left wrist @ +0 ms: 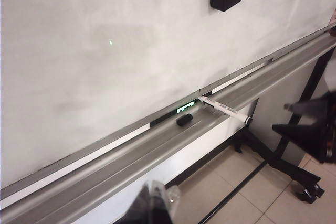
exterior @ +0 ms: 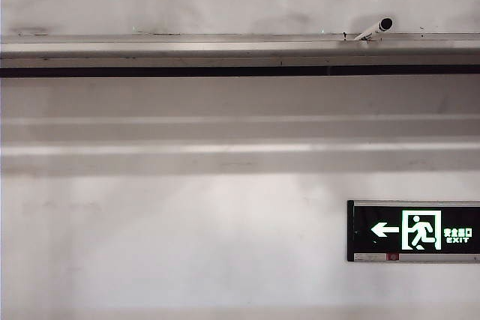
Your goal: Take a marker from the whiteboard tray, write "Hi!" on the whiteboard, and then put the marker back vertically into the whiteboard tray.
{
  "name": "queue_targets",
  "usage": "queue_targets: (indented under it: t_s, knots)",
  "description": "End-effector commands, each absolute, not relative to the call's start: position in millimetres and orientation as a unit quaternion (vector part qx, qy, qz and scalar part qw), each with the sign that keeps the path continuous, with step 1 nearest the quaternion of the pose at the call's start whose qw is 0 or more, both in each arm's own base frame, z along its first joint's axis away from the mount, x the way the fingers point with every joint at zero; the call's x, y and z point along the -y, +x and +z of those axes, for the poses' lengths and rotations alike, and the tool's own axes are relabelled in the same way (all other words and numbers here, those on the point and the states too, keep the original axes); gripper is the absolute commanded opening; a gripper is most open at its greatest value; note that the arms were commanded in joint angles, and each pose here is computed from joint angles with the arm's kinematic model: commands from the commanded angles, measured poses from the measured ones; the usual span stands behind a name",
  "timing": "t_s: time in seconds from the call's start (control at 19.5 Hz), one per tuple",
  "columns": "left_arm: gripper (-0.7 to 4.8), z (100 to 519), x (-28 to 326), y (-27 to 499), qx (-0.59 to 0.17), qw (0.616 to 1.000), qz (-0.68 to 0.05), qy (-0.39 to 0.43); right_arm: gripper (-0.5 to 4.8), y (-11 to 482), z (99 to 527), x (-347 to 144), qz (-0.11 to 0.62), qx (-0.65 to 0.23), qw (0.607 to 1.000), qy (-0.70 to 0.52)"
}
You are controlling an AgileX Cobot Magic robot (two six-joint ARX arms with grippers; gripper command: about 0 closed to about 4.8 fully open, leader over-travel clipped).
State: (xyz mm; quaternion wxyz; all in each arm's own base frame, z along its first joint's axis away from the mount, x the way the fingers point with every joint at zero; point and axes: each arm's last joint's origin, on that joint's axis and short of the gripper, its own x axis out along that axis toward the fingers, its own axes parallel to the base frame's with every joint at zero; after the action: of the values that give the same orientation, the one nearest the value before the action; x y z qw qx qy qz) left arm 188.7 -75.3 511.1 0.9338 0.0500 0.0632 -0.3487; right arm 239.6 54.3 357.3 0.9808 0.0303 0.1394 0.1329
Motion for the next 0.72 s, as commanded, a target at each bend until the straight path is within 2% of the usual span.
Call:
queue_targets:
  t_s: [0.05, 0.36, 0.72]
  knots:
    - [-0.06, 513.6, 75.1, 186.9, -0.057, 0.933, -0.353, 0.043, 4.72, 239.0, 337.9, -54.6, 0.142, -0.027, 0.989, 0.039]
    - [-0.06, 513.4, 75.1, 186.9, -0.058, 0.933, -0.353, 0.043, 4.72, 269.1, 315.8, -61.8, 0.154, 0.034, 0.987, 0.041]
    - [-0.06, 513.4, 75.1, 186.9, -0.058, 0.933, -0.353, 0.043, 4.56, 301.7, 289.6, -68.3, 0.148, 0.059, 0.987, 0.024]
